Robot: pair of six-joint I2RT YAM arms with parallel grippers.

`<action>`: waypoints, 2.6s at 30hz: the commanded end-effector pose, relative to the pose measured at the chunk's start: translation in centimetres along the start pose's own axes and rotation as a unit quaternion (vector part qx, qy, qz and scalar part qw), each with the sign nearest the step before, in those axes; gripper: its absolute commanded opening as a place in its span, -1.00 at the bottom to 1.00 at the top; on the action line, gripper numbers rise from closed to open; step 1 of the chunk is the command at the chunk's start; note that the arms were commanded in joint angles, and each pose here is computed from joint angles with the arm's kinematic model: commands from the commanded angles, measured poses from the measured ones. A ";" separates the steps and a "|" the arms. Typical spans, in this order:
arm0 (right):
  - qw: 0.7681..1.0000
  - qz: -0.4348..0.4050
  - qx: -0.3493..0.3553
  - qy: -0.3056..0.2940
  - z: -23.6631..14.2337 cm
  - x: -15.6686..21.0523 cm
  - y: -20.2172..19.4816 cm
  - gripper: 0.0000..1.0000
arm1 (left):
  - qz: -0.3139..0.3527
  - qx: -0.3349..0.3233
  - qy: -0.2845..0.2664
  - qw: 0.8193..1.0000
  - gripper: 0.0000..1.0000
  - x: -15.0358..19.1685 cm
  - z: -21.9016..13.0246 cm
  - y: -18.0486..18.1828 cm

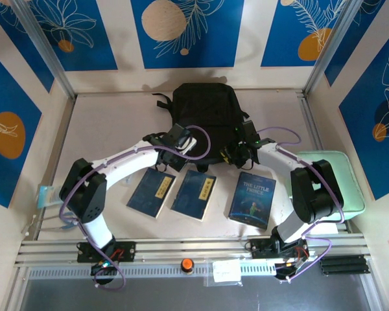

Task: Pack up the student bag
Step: Unzip the student bag at the top-center of the table.

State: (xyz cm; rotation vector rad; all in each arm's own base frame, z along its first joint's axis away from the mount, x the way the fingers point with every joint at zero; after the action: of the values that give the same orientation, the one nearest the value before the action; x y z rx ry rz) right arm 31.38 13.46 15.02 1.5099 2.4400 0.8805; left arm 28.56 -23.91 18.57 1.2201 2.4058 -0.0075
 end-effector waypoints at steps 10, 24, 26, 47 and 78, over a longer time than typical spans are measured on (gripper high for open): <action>1.000 -0.011 0.002 -0.014 -0.6 -0.2 -0.1 -0.74 | -0.028 -0.022 0.063 0.997 -1.00 1.3 2.1 2.3; 0.999 -0.004 -0.024 0.031 -1.0 0.9 -0.1 -0.10 | -0.007 0.053 -0.072 0.996 -1.00 -3.3 -2.5 1.7; 0.998 0.009 -0.033 0.047 -1.6 1.9 0.0 0.13 | 0.000 0.067 -0.087 0.994 -1.00 -3.9 -3.2 1.0; 0.998 0.036 -0.014 0.058 1.8 3.9 1.8 -0.25 | -0.020 0.054 -0.071 0.996 -1.00 -2.8 -2.6 0.3; 0.998 -0.004 -0.055 0.022 -2.1 3.5 1.8 -0.76 | -0.097 -0.001 0.038 0.995 -1.00 1.4 3.6 5.6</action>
State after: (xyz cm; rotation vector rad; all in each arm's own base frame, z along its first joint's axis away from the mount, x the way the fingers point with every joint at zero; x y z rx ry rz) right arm 31.00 17.29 17.37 1.4788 2.4037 1.0698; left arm 32.33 -22.04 16.45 1.0749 2.5075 -0.0996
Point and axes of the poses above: each hand's point on the last joint's axis, 136 mm out from that joint toward the fingers, its own z axis out along the fingers, its own y axis along the line the jaws close on, x = y × z, the point moved 9 cm from there along -z, back along the fingers, and after that the axes turned 15 degrees about z, right-handed, at the moved point
